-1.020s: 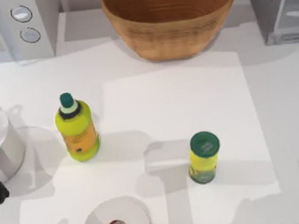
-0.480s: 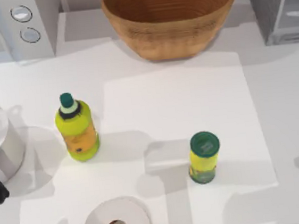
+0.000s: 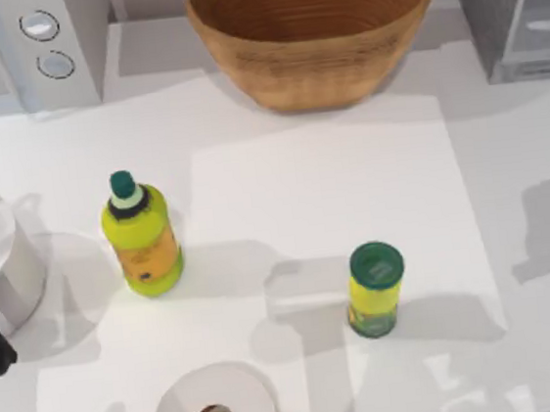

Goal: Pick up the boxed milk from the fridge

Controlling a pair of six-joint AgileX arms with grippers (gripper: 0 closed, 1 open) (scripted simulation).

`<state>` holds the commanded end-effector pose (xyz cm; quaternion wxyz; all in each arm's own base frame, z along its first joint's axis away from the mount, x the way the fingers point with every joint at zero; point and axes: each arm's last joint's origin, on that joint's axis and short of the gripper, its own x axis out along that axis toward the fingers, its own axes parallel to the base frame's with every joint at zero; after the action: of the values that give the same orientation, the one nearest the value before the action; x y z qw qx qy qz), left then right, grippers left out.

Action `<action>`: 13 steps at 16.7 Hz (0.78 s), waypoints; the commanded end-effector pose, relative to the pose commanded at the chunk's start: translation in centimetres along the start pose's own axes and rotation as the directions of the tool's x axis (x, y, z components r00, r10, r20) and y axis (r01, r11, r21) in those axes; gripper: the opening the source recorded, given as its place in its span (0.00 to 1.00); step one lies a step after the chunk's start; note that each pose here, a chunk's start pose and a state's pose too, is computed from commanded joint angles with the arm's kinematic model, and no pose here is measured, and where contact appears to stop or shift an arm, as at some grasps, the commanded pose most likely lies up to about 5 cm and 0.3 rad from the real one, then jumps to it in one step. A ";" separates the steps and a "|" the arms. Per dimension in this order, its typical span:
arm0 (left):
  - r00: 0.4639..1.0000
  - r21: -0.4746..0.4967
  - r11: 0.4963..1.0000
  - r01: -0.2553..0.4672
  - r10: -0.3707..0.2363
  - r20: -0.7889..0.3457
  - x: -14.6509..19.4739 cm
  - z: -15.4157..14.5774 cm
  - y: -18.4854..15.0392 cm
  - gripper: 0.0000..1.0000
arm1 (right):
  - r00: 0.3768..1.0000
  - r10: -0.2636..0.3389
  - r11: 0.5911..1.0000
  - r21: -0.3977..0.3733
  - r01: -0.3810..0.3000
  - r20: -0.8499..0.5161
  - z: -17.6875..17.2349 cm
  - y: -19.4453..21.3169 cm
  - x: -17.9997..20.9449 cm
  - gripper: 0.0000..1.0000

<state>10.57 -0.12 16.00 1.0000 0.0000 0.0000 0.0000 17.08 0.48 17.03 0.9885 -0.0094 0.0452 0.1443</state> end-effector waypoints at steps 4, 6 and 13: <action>1.000 0.000 1.000 0.000 0.000 0.000 0.0 0.0 0.0 1.00 | 0.991 0.132 0.991 0.015 -0.132 -0.022 -1.3 -0.9 3.6 0.00; 1.000 0.000 1.000 0.000 0.000 0.000 0.0 0.0 0.0 1.00 | 0.980 0.197 0.980 0.023 -0.197 -0.022 -2.4 -1.4 5.3 0.00; 1.000 0.000 1.000 0.000 0.000 0.000 0.0 0.0 0.0 1.00 | 0.922 0.386 0.922 0.013 -0.387 0.032 -7.2 -2.5 9.7 0.00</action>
<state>10.57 -0.12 16.00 1.0000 0.0000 0.0000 0.0000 26.42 0.62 9.01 0.9412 0.0111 0.0333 0.3362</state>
